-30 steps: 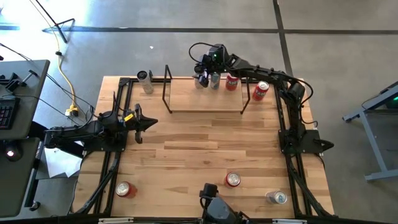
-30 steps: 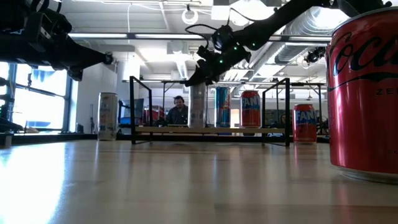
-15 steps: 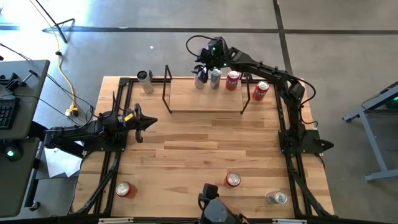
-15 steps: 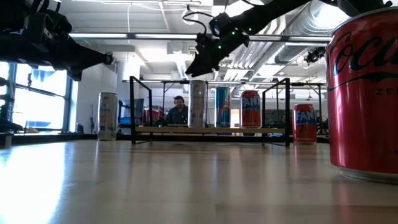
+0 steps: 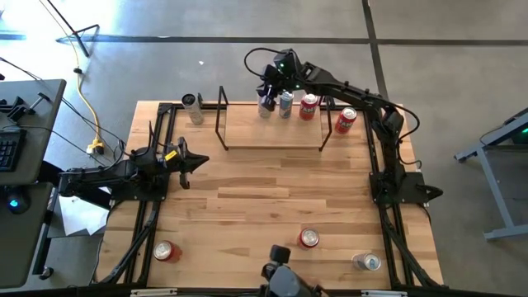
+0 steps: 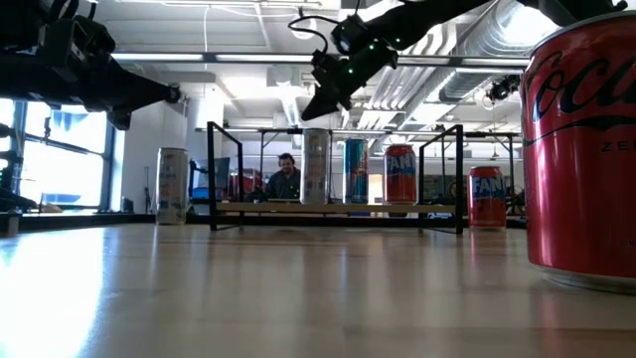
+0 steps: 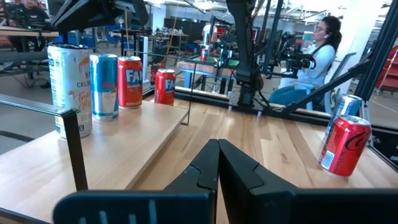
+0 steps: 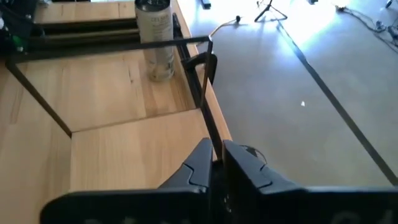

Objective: Place canned beverage on shelf
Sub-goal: Put the right red black soda can on the shelf

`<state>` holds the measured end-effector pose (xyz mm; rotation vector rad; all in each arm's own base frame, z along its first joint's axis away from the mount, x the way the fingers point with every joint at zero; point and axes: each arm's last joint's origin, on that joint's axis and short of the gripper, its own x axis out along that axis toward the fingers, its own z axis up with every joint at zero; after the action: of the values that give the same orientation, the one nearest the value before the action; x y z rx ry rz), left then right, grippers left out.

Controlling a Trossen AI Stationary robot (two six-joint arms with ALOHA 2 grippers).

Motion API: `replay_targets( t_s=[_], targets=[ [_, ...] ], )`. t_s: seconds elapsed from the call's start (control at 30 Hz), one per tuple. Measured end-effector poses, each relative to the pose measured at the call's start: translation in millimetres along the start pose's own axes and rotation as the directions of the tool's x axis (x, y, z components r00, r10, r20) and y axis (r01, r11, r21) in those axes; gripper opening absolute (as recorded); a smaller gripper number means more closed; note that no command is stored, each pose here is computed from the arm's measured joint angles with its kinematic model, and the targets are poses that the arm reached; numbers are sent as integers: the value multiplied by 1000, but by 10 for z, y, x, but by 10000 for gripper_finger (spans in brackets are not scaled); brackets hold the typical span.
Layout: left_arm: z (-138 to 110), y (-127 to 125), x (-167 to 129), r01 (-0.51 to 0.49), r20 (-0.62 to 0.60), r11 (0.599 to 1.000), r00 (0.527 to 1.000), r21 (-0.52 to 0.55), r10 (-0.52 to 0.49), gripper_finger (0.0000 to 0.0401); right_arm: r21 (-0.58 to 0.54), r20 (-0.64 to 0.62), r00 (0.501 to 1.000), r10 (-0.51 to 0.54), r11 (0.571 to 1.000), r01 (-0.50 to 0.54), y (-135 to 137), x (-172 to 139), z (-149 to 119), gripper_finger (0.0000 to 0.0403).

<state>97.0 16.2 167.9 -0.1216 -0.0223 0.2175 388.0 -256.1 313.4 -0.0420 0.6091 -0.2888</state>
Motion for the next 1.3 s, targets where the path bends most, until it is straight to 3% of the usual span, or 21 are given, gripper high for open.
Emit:
replay_targets(
  t_s=[0.17,0.3,0.43,0.57,0.73,1.13,1.3],
  targets=[
    [4,0,0,0,4,1000,1000,-24,0,0,-34,-48,999,5,999,-6,-9,-46,-37,2],
    [55,-8,5,10,56,999,998,-38,-8,0,-119,-42,997,-72,991,66,99,-256,102,1],
    [72,-18,26,37,64,998,997,-48,-34,0,-146,24,1000,-12,989,15,305,-342,165,0],
    [46,-25,55,58,22,997,998,-52,-57,0,-168,90,993,71,984,-55,609,-168,-13,0],
    [107,-60,95,134,-26,991,991,-29,-135,0,-209,180,980,88,977,-49,1117,-80,-270,0],
    [441,-164,327,228,-202,972,956,51,-213,0,-162,303,949,81,986,-32,2068,-687,-671,0],
    [482,-271,485,288,-296,954,921,80,-253,0,-111,283,959,9,994,24,2376,-956,-862,0]
  ],
)
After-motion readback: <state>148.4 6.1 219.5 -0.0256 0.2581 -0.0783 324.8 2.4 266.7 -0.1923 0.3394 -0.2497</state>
